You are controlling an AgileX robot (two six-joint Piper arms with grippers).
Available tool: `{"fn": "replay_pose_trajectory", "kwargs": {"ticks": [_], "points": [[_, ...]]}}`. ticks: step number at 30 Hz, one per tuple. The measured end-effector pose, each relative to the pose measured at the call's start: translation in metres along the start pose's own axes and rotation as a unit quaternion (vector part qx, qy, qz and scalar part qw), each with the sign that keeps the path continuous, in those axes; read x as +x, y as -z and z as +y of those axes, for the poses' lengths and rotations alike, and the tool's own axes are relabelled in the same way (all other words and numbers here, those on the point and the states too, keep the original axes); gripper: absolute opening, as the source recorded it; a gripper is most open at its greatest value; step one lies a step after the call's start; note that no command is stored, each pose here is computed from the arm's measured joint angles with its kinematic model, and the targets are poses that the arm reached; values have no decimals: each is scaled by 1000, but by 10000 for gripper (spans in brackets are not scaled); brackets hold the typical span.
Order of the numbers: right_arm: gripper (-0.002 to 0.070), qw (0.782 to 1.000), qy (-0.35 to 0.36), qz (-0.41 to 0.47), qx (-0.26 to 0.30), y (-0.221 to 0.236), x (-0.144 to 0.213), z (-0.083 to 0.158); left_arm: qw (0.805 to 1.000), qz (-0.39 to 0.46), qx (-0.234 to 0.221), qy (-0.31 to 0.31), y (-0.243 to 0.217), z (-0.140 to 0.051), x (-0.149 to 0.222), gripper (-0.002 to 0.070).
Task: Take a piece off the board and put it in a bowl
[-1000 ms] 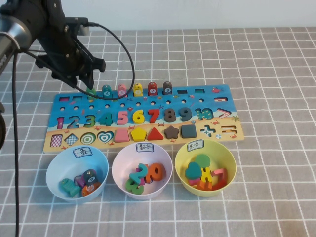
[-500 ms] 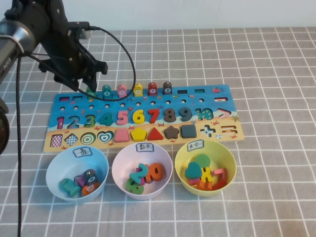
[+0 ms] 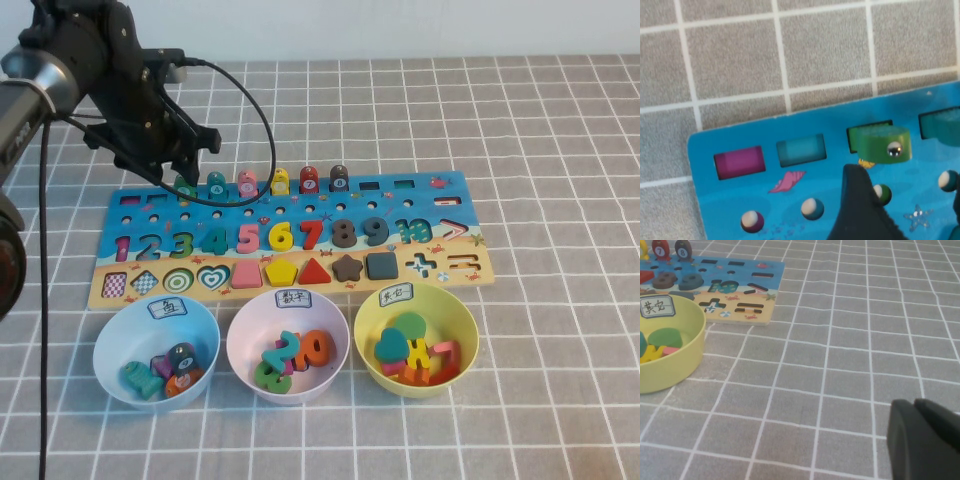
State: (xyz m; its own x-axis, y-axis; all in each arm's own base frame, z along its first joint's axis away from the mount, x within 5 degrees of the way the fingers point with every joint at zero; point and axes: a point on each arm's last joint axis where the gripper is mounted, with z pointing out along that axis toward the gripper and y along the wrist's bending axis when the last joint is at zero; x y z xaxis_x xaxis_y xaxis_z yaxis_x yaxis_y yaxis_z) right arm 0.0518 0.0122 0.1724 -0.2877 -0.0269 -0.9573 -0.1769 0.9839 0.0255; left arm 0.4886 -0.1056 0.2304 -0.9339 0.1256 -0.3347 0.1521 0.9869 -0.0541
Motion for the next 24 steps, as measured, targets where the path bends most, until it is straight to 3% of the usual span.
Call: {"fn": "replay_pose_trajectory", "kwargs": {"ticks": [24], "points": [[-17, 1000, 0, 0, 0, 0, 0, 0, 1000, -1, -2, 1, -20, 1, -1, 347]]}}
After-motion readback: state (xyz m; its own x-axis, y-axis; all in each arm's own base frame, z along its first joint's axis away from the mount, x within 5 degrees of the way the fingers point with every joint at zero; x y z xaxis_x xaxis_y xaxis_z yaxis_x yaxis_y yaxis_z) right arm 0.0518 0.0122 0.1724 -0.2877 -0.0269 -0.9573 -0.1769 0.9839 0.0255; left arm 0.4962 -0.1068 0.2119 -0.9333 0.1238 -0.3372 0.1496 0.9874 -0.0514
